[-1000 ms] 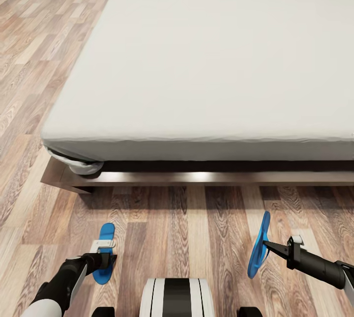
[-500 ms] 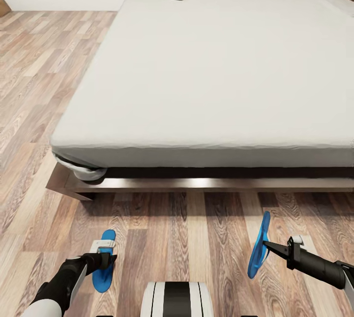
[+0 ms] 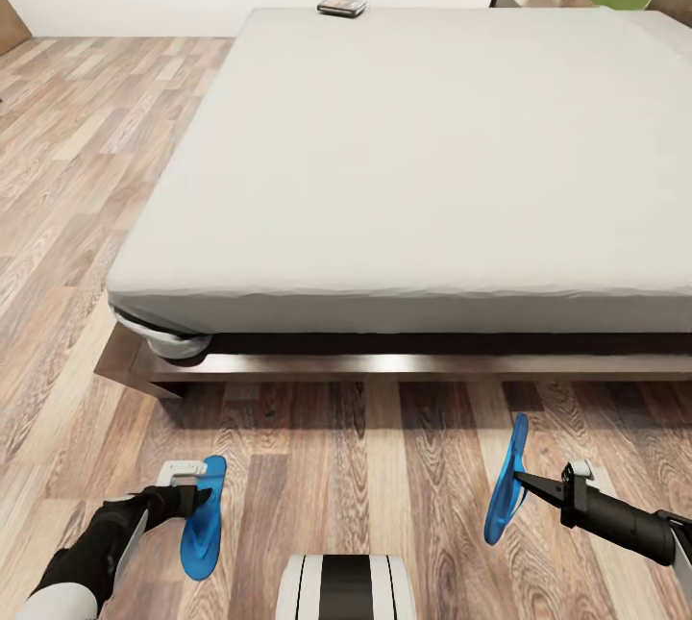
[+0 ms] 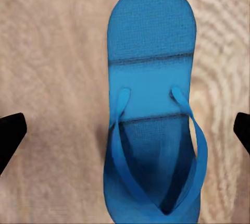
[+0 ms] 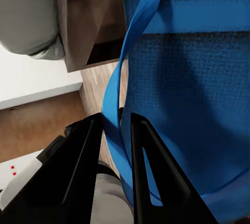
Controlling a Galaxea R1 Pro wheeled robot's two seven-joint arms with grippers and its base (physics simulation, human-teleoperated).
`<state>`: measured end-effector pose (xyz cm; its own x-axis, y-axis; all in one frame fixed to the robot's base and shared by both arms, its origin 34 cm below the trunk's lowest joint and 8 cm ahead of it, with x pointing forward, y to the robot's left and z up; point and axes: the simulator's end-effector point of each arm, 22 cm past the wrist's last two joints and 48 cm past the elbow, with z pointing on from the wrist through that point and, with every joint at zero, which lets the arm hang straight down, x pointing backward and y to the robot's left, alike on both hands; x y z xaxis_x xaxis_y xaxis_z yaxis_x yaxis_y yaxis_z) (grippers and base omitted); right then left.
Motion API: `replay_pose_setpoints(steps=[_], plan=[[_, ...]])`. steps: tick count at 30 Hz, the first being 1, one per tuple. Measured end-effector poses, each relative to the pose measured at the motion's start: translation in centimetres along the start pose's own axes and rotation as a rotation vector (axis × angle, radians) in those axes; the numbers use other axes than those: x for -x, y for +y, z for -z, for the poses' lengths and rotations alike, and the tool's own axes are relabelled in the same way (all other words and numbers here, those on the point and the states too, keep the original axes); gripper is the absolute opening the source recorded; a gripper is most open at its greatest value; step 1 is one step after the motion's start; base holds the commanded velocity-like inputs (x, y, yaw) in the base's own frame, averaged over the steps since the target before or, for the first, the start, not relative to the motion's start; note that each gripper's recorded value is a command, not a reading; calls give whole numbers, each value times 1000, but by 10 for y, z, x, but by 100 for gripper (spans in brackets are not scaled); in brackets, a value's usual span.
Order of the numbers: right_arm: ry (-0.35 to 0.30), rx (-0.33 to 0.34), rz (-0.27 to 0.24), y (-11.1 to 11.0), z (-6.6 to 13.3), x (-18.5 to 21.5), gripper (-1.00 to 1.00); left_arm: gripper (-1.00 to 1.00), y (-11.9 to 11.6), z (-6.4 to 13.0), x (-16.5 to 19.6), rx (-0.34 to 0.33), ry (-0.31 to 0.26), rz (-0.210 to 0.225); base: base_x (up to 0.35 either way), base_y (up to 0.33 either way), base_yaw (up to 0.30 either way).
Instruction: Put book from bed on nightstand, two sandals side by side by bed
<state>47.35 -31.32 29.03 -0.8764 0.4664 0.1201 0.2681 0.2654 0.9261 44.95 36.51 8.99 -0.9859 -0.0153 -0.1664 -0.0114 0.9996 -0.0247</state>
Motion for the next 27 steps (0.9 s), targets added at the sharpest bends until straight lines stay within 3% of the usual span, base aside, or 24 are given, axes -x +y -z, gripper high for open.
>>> replay_pose_setpoints(steps=[3, 5, 6, 7, 14, 25, 27], plan=[[0, -1, 0, 0, 0, 0, -100, 100, 2, 8, 17, -61, -37, 7, 0, 0, 0], [0, -1, 0, 0, 0, 0, -100, 100, 0, 23, 34, -202, -83, 46, 0, 0, 0], [0, -1, 0, 0, 0, 0, -100, 100, 1, 27, 36, -228, -91, 52, 0, 0, 0], [0, -1, 0, 0, 0, 0, -100, 100, -1, 37, 42, -300, -108, 64, 0, 0, 0], [0, -2, 0, 0, 0, 0, -100, 100, -14, 71, 47, -530, -102, 88, 0, 0, 0], [-8, 10, 26, 12, 2, 4, -100, 100, -27, 94, 49, -631, -114, 95, 0, 0, 0], [-10, 13, 33, 15, 3, 5, -100, 100, -31, 95, 34, -659, -94, 129, 0, 0, 0]])
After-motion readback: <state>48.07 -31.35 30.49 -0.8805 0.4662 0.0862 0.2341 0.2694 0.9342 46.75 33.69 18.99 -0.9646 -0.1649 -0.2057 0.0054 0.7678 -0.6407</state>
